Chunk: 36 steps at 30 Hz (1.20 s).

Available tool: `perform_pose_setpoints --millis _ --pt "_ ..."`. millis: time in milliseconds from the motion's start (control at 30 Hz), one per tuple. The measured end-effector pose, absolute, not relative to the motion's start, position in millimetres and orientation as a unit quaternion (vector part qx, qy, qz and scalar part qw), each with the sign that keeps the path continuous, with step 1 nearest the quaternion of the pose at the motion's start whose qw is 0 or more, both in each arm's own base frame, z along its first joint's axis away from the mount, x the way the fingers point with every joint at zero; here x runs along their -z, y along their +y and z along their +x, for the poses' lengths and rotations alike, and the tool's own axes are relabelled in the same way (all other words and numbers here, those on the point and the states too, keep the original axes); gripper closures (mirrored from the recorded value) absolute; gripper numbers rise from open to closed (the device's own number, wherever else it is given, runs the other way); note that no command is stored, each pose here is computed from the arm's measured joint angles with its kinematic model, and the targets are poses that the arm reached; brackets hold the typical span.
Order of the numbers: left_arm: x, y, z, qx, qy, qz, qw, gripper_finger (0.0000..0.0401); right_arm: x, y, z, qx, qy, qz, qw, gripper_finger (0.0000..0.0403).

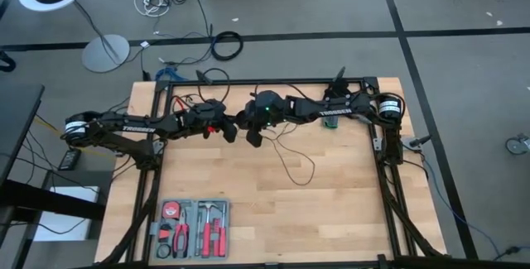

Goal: Coil cords
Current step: Coil the black wire onto the black spool

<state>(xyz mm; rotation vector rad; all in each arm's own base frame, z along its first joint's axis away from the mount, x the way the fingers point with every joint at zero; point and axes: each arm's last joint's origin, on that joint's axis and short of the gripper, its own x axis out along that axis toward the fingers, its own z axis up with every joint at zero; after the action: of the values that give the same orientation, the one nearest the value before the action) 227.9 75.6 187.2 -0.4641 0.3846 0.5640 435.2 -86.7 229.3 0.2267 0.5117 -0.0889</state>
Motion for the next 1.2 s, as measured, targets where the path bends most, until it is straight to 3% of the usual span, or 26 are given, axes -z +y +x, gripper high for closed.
perform_pose_setpoints --millis 400,867,1000,1200 --pt "-188.3 75.2 228.8 -0.260 0.182 -0.230 0.920 0.0401 -234.7 -87.4 440.8 0.070 0.208 0.079 0.972 0.0403" --pt "-186.2 81.1 225.4 -0.260 0.204 -0.224 0.917 0.0401 -246.8 -96.5 409.6 0.160 0.317 0.068 0.932 0.0400" --pt "-185.4 79.6 226.1 -0.216 0.208 -0.238 0.924 0.0401 -232.7 -99.3 402.1 0.173 0.364 0.088 0.911 0.0383" --pt "-183.7 81.5 224.3 -0.217 0.214 -0.242 0.921 0.0401 -211.7 -96.9 393.4 0.179 0.397 0.100 0.895 0.0336"
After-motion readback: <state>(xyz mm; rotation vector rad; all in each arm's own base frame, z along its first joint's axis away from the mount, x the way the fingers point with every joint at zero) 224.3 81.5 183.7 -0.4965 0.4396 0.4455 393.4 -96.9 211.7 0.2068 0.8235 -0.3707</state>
